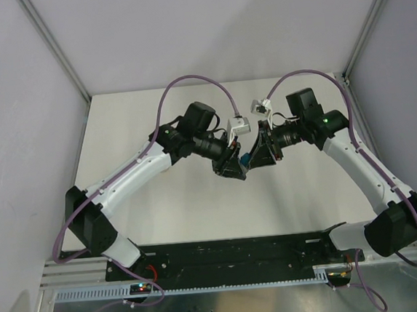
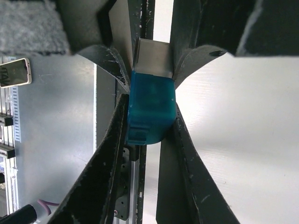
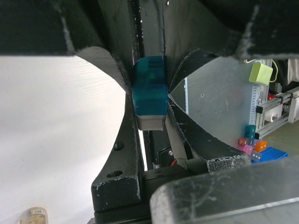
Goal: Sort the pills into containers
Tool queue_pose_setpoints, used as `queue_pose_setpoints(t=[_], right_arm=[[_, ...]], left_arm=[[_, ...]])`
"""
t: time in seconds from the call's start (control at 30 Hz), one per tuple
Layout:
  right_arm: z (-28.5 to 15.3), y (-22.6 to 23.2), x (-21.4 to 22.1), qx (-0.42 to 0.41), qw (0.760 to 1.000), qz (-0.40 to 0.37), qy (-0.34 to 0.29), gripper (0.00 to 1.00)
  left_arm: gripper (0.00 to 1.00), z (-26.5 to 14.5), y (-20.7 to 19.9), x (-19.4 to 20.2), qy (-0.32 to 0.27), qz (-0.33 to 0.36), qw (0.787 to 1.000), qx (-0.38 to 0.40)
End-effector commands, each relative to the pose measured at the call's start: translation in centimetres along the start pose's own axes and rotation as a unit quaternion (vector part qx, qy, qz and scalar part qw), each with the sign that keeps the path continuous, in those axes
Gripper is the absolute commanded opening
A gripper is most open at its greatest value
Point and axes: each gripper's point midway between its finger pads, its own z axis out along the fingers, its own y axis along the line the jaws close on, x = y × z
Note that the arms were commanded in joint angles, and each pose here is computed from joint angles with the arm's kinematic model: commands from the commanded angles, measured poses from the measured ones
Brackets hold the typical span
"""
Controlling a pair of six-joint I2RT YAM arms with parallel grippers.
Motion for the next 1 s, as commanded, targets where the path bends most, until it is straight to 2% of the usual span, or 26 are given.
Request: queue_pose_setpoints(t=[0.0,0.07,0.13,0.23,0.33,0.47,0.53,0.6,0.87,0.97], right_arm=[[-0.2,0.4,-0.9,0.013,1.000,-0.019,-0.007,0.00],[-0.2,0.4,-0.8,0.016,1.000,-0.022,-0.006,0.00],[-0.2,0.4,-0.7,0.016,1.000,-0.023,-0.005,0.00],[-0.2,0.5,-0.6,0.016,0.999,-0.027,-0.005,0.00],[-0.2,0.7,-0.6,0.015,0.999,-0.031,-0.004,0.00],[-0.1,0.9,-0.6,0.012,0.999,-0.033,-0.002,0.00],[-0.1,0.9,-0.6,0.012,0.999,-0.034,-0.003,0.00],[-0.1,1.0,-0.6,0.011,0.999,-0.035,-0.003,0.00],[-0.1,1.3,-0.8,0.011,0.999,-0.039,-0.005,0.00],[-0.1,1.3,-0.7,0.012,0.999,-0.039,-0.004,0.01]], left_arm=[[0.00,-0.6,-0.4,-2.3,-0.024,0.019,1.000,-0.007],[0.00,-0.6,-0.6,-2.3,-0.025,0.017,1.000,-0.004],[0.09,-0.7,-0.8,-2.3,-0.025,0.017,1.000,0.002],[0.37,-0.8,-1.1,-2.2,-0.026,0.020,0.999,0.006],[0.55,-0.9,-1.3,-2.2,-0.028,0.024,0.999,0.008],[0.62,-0.9,-1.6,-2.1,-0.028,0.027,0.999,0.015],[0.60,-0.9,-1.7,-2.1,-0.028,0.027,0.999,0.017],[0.52,-0.8,-1.7,-2.1,-0.028,0.026,0.999,0.021],[0.05,-0.4,-1.8,-2.0,-0.024,0.016,0.999,0.037],[0.01,-0.5,-1.9,-2.0,-0.025,0.014,0.999,0.039]])
